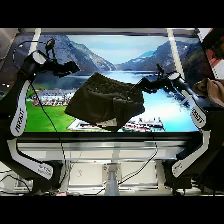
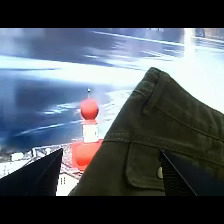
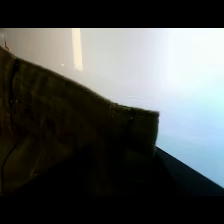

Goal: Fold the clothes and pants, and hang the long-sleeved shirts on hangers.

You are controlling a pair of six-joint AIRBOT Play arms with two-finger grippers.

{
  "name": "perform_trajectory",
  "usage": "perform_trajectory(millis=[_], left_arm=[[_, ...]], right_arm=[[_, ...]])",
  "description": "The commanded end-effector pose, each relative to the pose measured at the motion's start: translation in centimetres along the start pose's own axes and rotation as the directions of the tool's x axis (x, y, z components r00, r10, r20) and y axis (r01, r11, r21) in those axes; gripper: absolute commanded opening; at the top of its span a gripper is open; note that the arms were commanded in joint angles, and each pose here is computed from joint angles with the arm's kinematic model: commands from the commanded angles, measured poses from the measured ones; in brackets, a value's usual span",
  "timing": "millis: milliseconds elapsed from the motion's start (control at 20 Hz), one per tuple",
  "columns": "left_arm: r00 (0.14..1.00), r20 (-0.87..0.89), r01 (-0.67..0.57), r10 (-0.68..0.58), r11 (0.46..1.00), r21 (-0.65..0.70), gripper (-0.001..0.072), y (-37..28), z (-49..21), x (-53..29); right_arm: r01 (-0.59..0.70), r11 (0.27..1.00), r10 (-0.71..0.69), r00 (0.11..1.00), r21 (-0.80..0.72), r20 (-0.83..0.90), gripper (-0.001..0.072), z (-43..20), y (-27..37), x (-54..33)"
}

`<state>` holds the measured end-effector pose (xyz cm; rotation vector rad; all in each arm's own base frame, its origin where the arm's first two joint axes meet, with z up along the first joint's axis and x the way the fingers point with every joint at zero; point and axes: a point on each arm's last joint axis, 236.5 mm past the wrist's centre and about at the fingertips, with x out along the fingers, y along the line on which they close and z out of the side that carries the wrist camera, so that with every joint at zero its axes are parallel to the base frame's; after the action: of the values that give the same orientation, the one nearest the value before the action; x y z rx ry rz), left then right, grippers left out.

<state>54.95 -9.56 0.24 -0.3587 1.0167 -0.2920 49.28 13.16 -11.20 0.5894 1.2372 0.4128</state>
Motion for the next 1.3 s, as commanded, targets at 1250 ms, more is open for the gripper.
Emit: perform_trajectory(millis=[1250], left_arm=[[0.985, -0.175, 0.04, 0.001, 0.972, 0.23, 0.0634, 1.8, -5.8, 7.1]], right_arm=[[-0.204, 0.946, 0.052, 0.862, -0.251, -0.504, 0.0077, -14.7, 8.7, 2.2]])
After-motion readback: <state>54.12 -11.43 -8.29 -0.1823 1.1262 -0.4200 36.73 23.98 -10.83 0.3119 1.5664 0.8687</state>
